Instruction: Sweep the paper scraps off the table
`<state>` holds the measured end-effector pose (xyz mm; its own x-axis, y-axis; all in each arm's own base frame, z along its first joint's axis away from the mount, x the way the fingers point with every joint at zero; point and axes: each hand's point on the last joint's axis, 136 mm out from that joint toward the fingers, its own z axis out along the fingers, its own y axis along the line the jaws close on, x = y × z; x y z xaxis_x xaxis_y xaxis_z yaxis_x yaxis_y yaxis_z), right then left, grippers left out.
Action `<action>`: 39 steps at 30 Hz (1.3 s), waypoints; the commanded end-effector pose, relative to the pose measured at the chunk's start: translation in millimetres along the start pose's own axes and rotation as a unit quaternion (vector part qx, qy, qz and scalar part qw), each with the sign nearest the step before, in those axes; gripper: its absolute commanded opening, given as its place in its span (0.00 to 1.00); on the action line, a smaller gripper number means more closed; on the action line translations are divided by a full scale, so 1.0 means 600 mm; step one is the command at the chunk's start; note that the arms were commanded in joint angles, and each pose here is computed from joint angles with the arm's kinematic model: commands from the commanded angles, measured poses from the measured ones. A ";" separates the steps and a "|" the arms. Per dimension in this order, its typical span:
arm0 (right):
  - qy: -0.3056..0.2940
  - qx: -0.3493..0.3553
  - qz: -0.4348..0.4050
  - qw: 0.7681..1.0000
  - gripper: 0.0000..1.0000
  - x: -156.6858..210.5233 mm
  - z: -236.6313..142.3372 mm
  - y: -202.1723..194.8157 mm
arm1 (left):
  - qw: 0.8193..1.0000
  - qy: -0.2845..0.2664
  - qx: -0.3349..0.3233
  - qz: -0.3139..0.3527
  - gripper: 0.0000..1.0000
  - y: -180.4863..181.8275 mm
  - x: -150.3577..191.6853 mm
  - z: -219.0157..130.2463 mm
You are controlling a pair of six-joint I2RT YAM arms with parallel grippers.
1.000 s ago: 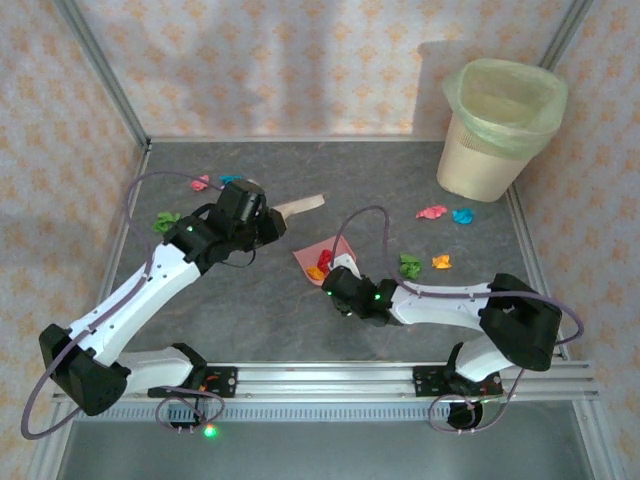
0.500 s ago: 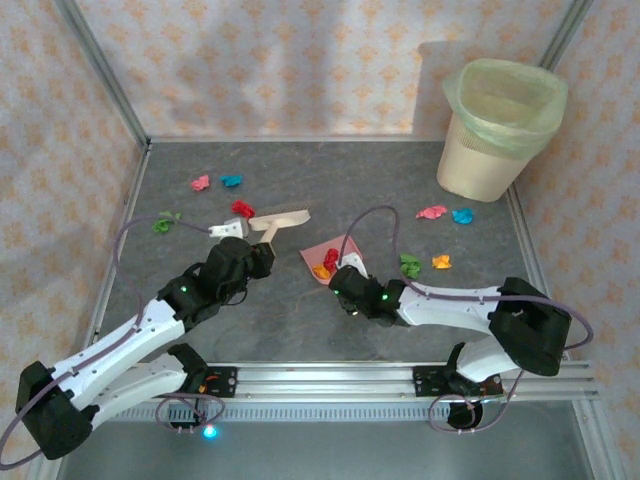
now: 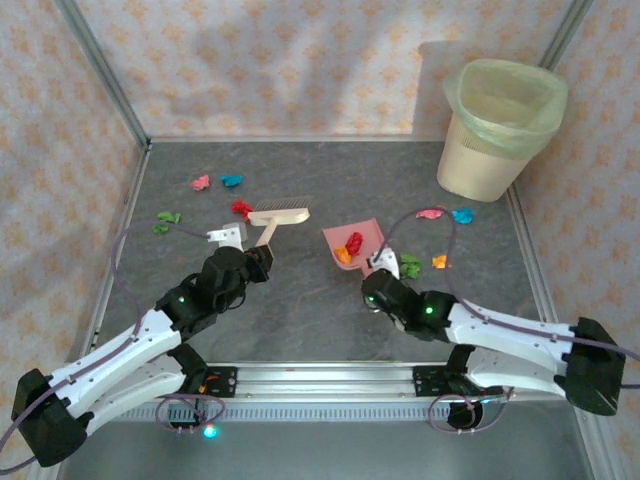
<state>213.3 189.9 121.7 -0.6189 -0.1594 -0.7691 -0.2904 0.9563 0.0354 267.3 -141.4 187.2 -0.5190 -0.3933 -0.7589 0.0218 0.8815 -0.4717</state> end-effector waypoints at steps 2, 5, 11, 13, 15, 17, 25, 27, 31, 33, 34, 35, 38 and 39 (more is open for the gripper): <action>-0.045 0.066 0.014 0.997 0.00 -0.050 -0.036 -0.051 | 1.000 -0.026 0.010 -0.008 0.00 -0.011 -0.017 0.000; -0.057 0.080 0.018 0.995 0.00 -0.090 -0.062 -0.060 | 1.000 -0.028 -0.003 -0.013 0.00 -0.002 -0.018 -0.002; -0.074 0.101 0.045 0.991 0.00 -0.190 -0.112 -0.085 | 0.999 -0.040 -0.017 -0.024 0.00 0.011 -0.025 -0.013; -0.067 0.117 0.061 0.989 0.00 -0.223 -0.122 -0.105 | 0.999 -0.042 -0.018 -0.024 0.00 0.012 -0.027 -0.016; -0.065 0.133 0.083 0.985 0.00 -0.259 -0.133 -0.129 | 0.999 -0.043 -0.017 -0.024 0.00 0.012 -0.028 -0.018; -0.068 0.138 0.102 0.983 0.00 -0.293 -0.142 -0.146 | 0.999 -0.044 -0.019 -0.024 0.00 0.013 -0.029 -0.018; -0.095 0.149 0.211 0.961 0.00 -0.455 -0.162 -0.242 | 0.999 -0.037 -0.018 -0.020 0.00 0.010 -0.025 -0.014; -0.101 0.163 0.224 0.956 0.00 -0.488 -0.159 -0.268 | 0.999 -0.035 -0.016 -0.020 0.00 0.008 -0.024 -0.012; -0.097 0.177 0.282 0.938 0.00 -0.532 -0.136 -0.340 | 0.999 -0.027 -0.011 -0.019 0.00 0.002 -0.021 -0.009; -0.098 0.178 0.307 0.930 0.00 -0.549 -0.124 -0.374 | 0.999 -0.026 -0.008 -0.018 0.00 0.000 -0.021 -0.009; -0.095 0.177 0.318 0.926 0.00 -0.554 -0.117 -0.388 | 1.000 -0.025 -0.008 -0.018 0.00 0.000 -0.020 -0.008; -0.091 0.175 0.332 0.922 0.00 -0.559 -0.109 -0.403 | 1.000 -0.024 -0.007 -0.017 0.00 -0.001 -0.020 -0.008; -0.081 0.142 0.383 0.909 0.00 -0.570 -0.083 -0.435 | 1.000 -0.023 -0.007 -0.015 0.00 -0.001 -0.019 -0.006; -0.081 0.129 0.400 0.904 0.00 -0.574 -0.077 -0.443 | 1.000 -0.022 -0.007 -0.015 0.00 -0.002 -0.019 -0.005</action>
<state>469.7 -22.8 411.5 -0.3951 0.5334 -0.7480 0.4058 0.8318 0.3788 267.2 -133.6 186.1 -0.5049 -0.4175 -0.7555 -0.0206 0.8808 -0.4730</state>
